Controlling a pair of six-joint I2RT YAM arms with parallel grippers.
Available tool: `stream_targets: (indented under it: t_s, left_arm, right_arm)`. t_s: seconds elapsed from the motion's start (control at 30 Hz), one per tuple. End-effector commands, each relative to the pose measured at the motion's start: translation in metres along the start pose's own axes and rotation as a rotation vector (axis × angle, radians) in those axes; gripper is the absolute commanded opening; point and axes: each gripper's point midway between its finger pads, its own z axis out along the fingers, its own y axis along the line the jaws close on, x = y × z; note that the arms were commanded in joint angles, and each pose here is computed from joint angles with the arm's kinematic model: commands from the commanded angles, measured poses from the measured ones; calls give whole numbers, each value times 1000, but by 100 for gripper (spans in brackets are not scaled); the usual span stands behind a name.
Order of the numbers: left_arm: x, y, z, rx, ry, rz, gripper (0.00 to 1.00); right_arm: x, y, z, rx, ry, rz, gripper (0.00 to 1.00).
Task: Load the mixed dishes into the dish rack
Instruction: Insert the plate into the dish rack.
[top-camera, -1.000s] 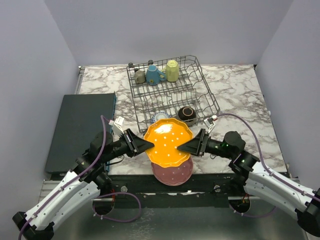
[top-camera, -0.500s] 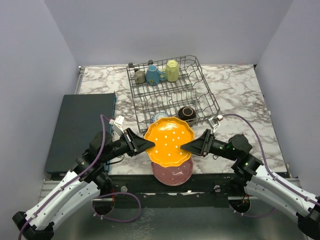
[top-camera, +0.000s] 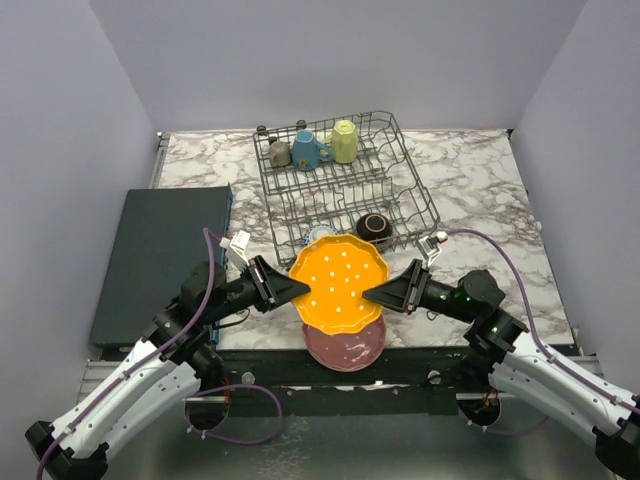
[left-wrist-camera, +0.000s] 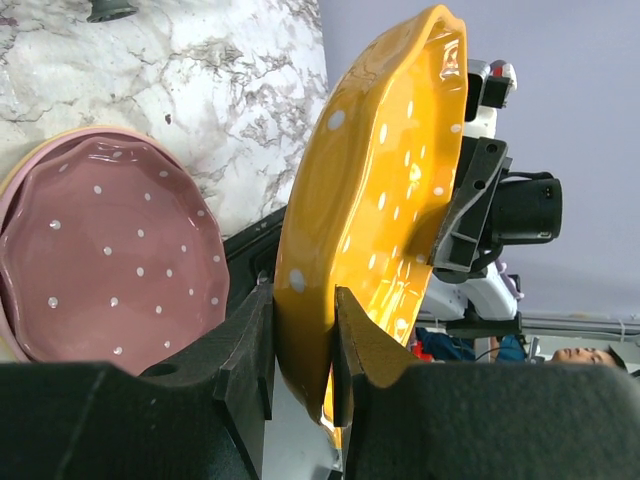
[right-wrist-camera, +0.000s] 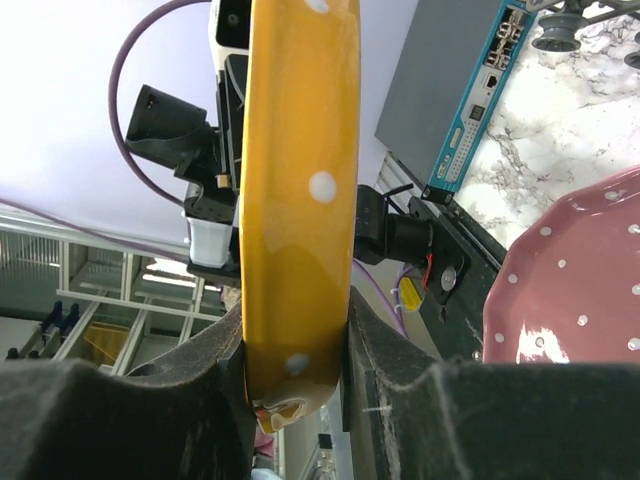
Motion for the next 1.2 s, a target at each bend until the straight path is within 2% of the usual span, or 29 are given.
stream_targets:
  t_s: [0.0,0.1,0.13,0.2,0.3,0.77,1.17]
  left_arm:
    - [-6,-41,-6,154,-14,33,0]
    - [-6,-38,-3,139,-9,31,0]
    - [-6,-36,-2,134,-6,31,0]
    - [-6,-33,-1,123,-5,30,1]
    - [-6,-31,0,114,-8,37,9]
    - [-10,-14,4,30,-29,80,52]
    - [-17,-5,5,-37,-51,142,64]
  right_arm:
    - [-5,0,3,11,-24,-35,14]
    - [-6,0,4,23,-20,-41,1]
    - [-7,1,5,23,-23,-45,0]
    - [-9,1,5,28,-29,-51,0]
    - [-14,3,5,39,-46,-69,0]
    - [-41,18,5,112,-136,-164,0]
    - [-59,25,10,153,-187,-199,0]
